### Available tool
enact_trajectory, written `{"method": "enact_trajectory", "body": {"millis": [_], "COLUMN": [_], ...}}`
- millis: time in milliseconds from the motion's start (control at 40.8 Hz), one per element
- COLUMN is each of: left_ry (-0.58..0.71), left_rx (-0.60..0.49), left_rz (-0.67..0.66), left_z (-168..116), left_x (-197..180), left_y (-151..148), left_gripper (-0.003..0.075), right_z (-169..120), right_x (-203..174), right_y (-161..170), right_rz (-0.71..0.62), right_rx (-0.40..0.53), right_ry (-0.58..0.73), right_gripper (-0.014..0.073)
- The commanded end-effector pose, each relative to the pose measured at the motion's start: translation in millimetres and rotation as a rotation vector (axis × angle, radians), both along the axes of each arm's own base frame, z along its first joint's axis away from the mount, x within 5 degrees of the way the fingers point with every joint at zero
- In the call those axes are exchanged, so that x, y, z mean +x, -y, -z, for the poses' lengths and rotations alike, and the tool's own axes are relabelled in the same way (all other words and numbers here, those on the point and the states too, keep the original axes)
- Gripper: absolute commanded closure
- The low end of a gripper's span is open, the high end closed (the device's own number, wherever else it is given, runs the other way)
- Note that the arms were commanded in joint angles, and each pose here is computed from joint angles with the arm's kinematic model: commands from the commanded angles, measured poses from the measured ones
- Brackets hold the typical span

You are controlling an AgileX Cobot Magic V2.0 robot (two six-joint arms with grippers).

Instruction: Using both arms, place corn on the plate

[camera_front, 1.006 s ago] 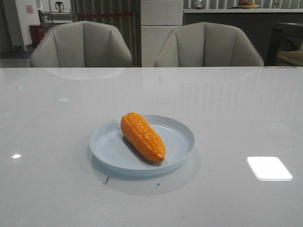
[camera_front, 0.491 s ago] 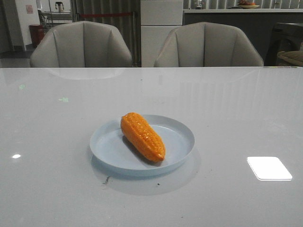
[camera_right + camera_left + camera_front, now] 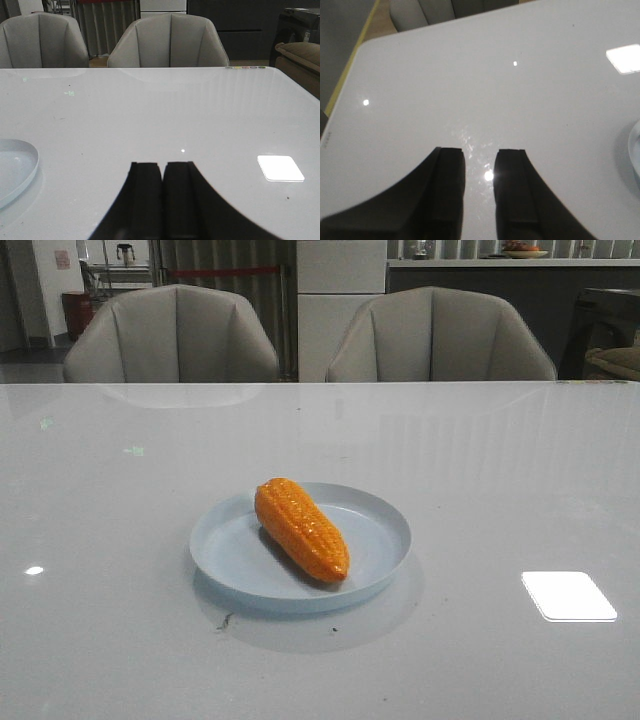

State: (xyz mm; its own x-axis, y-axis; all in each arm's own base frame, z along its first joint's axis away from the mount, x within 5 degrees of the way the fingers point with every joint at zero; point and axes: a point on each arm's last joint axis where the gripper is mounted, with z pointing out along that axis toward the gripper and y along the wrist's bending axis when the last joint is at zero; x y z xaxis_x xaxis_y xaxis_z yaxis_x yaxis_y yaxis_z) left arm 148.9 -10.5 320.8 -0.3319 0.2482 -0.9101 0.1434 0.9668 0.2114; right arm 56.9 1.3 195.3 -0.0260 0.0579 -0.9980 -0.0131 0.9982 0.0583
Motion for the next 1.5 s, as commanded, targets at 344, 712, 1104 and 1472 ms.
{"method": "enact_trajectory", "body": {"millis": [344, 712, 1104, 1472], "left_ry": [0.545, 0.615, 0.437, 0.437], "left_rx": [-0.074, -0.161, -0.142, -0.14], "left_rz": [0.014, -0.001, -0.018, -0.026], "left_z": [29.4, 87.3, 119.2, 119.2], "left_x": [-93.4, -97.4, -91.9, -91.8], "left_y": [-5.9, -7.2, -7.0, -7.5], "left_gripper": [0.0631, 0.0631, 0.0631, 0.0631], "right_z": [-15.8, -15.8, -15.8, -15.8], "right_x": [-3.2, -3.2, -3.2, -3.2], "right_y": [1.4, 1.4, 1.4, 1.4], "right_rz": [0.018, 0.018, 0.018, 0.018], "right_rx": [-0.008, -0.008, -0.008, -0.008], "right_ry": [0.122, 0.122, 0.122, 0.122], "right_gripper": [0.054, 0.054, 0.054, 0.054]}}
